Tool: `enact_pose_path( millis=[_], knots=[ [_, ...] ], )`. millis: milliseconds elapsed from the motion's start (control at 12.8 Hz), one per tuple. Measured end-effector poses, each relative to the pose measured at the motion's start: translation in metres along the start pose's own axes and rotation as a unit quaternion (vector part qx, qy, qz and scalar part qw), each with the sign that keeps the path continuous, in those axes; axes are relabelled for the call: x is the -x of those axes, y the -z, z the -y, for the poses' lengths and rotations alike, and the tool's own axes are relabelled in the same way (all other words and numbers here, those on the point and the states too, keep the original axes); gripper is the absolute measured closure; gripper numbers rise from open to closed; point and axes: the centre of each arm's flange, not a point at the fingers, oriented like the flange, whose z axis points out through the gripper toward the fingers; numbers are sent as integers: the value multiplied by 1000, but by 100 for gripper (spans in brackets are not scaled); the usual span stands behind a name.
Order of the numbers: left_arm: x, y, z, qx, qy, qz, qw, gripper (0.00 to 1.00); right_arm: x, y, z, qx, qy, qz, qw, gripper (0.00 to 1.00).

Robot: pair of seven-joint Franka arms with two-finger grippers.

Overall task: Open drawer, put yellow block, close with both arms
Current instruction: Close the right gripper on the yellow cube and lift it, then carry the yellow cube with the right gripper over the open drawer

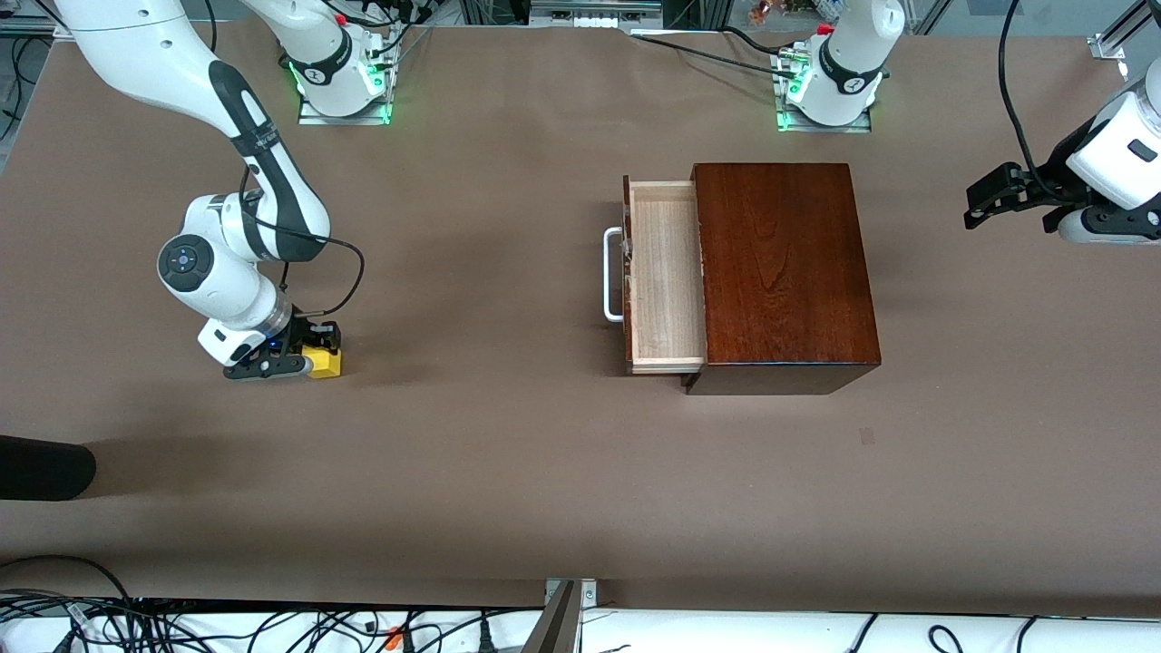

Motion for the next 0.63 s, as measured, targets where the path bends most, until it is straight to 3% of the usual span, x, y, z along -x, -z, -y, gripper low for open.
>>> enact_pose_path(
  millis=[156,625],
  knots=[
    [1,0,0,0,-1,3,1000,0,-9,25,10,-2,13,-6,1000,45],
    [1,0,0,0,-7,3,1000,0,-24,141,135,-34,114,37,992,45]
  ],
)
